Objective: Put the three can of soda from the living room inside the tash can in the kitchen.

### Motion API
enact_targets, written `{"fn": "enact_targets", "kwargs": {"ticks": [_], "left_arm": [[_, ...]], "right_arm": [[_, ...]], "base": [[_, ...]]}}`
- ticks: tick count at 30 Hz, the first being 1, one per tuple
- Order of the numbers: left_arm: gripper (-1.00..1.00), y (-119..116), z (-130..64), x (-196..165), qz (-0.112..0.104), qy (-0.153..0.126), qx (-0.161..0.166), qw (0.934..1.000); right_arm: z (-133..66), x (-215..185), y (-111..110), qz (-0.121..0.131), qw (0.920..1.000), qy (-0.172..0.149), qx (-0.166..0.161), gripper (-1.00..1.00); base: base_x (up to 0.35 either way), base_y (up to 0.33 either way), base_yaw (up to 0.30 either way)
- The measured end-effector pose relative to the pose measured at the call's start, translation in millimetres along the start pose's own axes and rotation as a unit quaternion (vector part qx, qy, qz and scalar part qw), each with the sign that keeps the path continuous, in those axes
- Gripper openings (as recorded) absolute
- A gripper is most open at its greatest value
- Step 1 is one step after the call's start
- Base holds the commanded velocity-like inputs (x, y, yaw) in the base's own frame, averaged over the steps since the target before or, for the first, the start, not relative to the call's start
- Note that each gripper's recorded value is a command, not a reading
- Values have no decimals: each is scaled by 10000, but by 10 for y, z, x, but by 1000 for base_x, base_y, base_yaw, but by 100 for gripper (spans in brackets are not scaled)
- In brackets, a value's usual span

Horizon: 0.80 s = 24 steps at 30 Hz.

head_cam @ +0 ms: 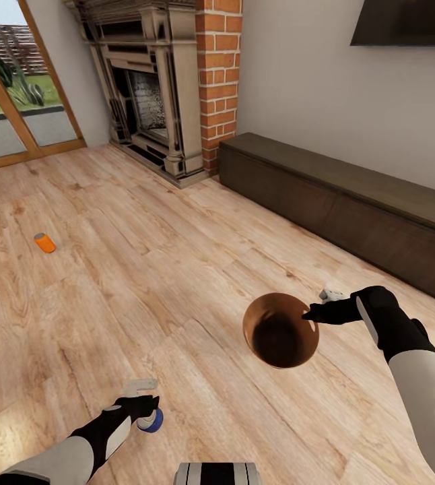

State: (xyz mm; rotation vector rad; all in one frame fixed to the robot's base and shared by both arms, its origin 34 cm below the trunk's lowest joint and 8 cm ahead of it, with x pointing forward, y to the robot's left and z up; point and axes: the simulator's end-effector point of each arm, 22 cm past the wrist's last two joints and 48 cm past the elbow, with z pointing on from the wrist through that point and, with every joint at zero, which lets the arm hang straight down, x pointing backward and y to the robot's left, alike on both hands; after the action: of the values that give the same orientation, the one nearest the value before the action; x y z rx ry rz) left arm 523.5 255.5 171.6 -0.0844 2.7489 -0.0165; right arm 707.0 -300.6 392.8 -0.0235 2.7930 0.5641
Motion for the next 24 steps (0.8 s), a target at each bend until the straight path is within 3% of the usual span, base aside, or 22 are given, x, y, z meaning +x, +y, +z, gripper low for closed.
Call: {"fn": "enact_targets", "kwargs": {"ticks": [13,24], "left_arm": [[100,-5,185,160,6,33,14,10000],[100,-17,185,166,18,37,22,10000]], "right_arm": [[178,123,-86,4,10000,1,3,-100],[176,121,-88,2,10000,-2,6,-100]], "base": [[0,0,0],[-39,0,0]]}}
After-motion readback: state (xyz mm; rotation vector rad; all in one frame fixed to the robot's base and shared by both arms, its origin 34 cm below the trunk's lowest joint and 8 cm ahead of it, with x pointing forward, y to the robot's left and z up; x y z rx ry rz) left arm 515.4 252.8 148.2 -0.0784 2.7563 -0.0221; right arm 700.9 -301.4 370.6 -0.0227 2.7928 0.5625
